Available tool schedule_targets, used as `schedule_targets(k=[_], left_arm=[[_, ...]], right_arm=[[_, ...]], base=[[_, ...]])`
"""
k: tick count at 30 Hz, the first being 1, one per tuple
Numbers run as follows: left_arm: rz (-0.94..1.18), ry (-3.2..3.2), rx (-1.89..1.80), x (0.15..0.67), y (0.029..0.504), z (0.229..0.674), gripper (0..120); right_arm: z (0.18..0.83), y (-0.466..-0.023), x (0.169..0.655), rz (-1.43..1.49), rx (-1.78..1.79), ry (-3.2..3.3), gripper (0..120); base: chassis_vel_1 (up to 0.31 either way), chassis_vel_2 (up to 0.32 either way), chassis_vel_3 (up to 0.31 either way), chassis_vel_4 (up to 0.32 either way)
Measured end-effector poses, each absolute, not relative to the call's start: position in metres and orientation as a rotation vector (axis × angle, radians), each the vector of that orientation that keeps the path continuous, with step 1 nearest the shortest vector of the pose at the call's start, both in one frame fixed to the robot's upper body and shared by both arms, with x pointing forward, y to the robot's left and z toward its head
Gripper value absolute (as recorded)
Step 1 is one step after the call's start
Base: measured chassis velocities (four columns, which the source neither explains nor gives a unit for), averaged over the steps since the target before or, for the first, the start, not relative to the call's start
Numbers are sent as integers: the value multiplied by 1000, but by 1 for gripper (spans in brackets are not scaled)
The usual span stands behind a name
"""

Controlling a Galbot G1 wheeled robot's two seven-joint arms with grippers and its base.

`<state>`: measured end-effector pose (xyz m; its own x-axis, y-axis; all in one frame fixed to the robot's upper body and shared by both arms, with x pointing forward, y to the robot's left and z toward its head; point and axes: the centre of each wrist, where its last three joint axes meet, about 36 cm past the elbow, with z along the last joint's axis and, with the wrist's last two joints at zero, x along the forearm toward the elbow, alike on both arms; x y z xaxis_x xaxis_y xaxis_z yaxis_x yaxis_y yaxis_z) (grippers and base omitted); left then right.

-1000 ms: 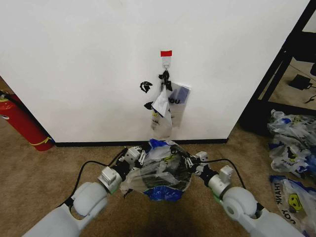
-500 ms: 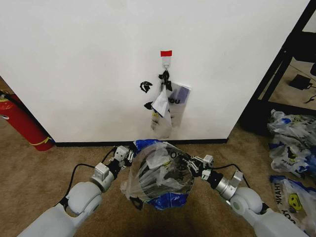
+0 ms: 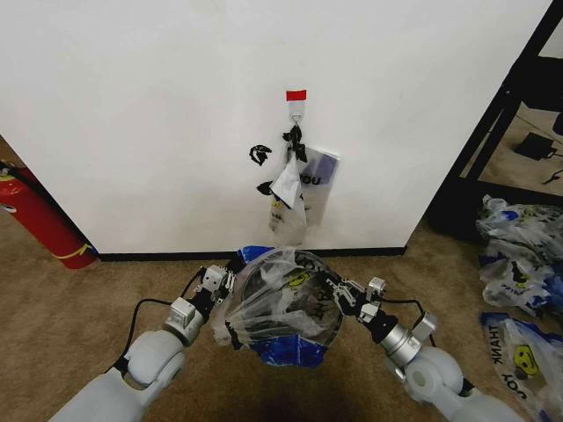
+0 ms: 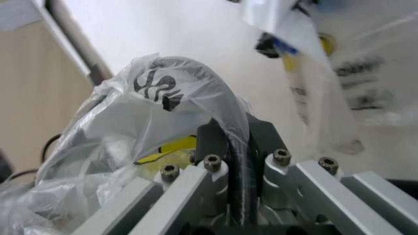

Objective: Pick up the garbage bag from the wall and place it over the trash bin.

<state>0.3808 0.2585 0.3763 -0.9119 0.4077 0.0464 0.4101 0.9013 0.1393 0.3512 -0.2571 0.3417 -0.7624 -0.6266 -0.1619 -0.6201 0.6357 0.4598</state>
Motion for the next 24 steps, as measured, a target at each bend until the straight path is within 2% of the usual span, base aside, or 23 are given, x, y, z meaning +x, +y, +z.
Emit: schedule_targets(k=[4, 5, 12, 13, 16, 19, 24], left_arm=[[-86, -3062, -605, 383, 265, 366, 34], [-86, -3062, -605, 383, 265, 366, 34], [-86, -3053, -221, 386, 264, 349, 63], [-86, -3053, -221, 386, 264, 349, 63], [-73, -2999, -65, 367, 247, 357, 76], [23, -2926, -101, 326, 224, 368, 89], [160, -2855, -210, 292, 203, 381, 99]], right_arm=[[342, -243, 341, -807, 880, -2858, 1], [342, -243, 341, -807, 880, -2858, 1], [350, -216, 330, -873, 479, -2909, 1], [350, -216, 330, -873, 479, -2909, 1], [351, -203, 331, -928, 302, -2942, 1], [348, -188, 332, -999, 178, -2972, 1], [341, -181, 332, -1005, 157, -3013, 1]], base=[[0, 0, 0, 0], [0, 0, 0, 0], [0, 0, 0, 0], [0, 0, 0, 0], [0, 0, 0, 0], [0, 0, 0, 0], [0, 0, 0, 0]])
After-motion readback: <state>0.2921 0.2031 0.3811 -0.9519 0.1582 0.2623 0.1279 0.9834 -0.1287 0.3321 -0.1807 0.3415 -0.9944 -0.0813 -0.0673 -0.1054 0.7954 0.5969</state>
